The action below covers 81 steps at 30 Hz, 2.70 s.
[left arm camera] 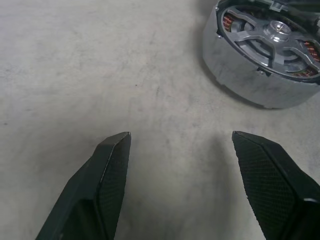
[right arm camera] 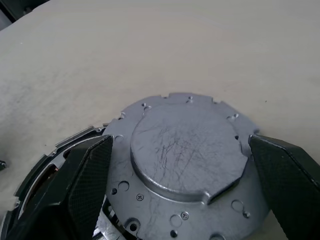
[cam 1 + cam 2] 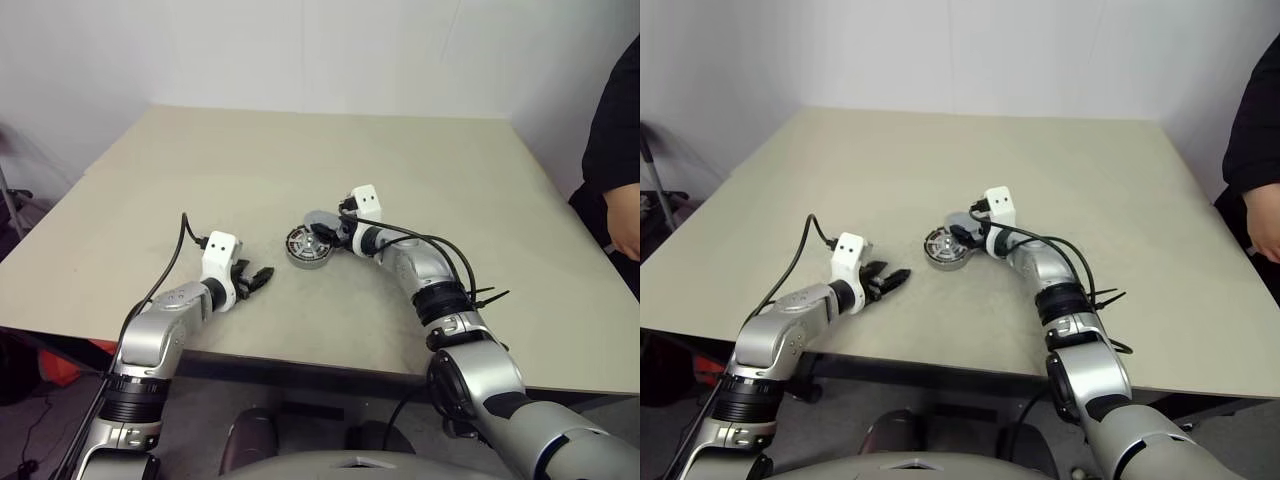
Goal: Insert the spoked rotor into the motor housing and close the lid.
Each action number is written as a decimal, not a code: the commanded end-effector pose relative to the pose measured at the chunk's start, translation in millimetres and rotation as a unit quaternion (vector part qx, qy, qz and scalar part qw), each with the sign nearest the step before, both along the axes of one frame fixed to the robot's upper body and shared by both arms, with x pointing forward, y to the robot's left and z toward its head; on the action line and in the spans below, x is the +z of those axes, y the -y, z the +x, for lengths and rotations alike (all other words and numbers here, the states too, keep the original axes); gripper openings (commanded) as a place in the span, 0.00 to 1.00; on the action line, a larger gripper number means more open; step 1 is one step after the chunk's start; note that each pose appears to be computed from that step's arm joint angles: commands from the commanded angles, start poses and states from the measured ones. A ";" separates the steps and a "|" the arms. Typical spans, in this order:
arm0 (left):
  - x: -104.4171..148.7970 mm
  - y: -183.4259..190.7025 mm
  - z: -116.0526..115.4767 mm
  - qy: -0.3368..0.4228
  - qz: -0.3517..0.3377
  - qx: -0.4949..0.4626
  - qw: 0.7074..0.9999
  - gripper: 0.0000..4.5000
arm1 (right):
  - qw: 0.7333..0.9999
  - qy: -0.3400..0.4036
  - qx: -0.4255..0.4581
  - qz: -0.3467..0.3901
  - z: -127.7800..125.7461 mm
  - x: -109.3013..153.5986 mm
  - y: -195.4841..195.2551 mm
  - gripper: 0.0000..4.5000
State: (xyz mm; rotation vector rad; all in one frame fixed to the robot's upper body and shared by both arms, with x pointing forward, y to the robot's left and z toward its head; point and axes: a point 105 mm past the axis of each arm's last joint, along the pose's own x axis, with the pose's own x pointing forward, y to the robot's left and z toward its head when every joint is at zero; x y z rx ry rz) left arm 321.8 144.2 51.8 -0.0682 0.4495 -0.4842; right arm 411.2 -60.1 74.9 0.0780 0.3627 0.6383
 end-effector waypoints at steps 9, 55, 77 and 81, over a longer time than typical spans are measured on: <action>13.8 -9.1 6.3 0.029 0.004 0.015 0.999 0.76 | 0.998 0.057 0.028 0.015 2.4 29.0 -6.5 0.67; 12.1 -12.9 3.4 0.020 0.003 0.016 1.000 0.76 | 0.952 0.104 0.282 -0.047 -64.9 2.9 -27.3 0.67; 9.8 -13.2 0.4 0.016 0.005 0.018 1.000 0.76 | 0.949 0.146 0.277 -0.045 -62.3 8.1 -24.2 0.67; 9.5 -13.2 0.1 0.016 0.005 0.019 1.000 0.76 | 0.950 0.140 0.274 -0.057 -60.2 1.5 -23.3 0.67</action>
